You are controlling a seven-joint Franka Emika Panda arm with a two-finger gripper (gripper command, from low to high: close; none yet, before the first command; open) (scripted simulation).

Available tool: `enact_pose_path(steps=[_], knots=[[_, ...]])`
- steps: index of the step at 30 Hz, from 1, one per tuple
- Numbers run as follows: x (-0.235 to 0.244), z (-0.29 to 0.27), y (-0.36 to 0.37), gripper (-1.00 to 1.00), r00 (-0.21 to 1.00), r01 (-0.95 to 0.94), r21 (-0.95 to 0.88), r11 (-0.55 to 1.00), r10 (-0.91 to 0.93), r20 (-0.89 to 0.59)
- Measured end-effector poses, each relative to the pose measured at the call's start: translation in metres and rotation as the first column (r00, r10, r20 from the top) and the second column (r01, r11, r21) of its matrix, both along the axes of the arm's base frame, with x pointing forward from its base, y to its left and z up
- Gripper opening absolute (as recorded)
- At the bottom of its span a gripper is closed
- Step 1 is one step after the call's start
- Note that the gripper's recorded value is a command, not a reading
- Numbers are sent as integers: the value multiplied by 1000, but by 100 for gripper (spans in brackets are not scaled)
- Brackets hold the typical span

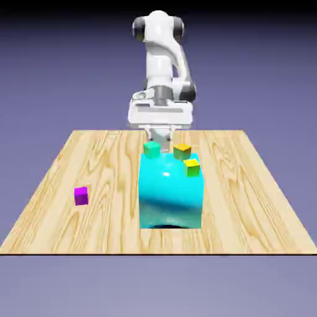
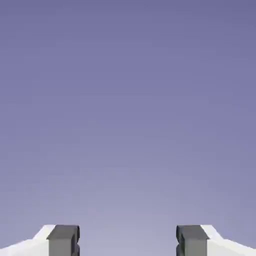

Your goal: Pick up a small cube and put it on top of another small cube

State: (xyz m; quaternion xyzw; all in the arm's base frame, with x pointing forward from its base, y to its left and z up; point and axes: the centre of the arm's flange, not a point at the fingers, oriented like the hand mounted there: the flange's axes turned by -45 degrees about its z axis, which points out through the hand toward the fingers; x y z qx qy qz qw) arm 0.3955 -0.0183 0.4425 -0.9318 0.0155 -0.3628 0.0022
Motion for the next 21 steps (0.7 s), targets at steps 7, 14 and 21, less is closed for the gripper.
enact_pose_path(steps=[7, 14, 21], knots=[[-3, -100, -134, 0, 864, 450, 167, 877, -380, -331], [-73, -197, -252, 0, 492, 834, 123, 538, -623, -609], [-148, -262, -315, 0, 178, 970, 9, 244, -684, -707]])
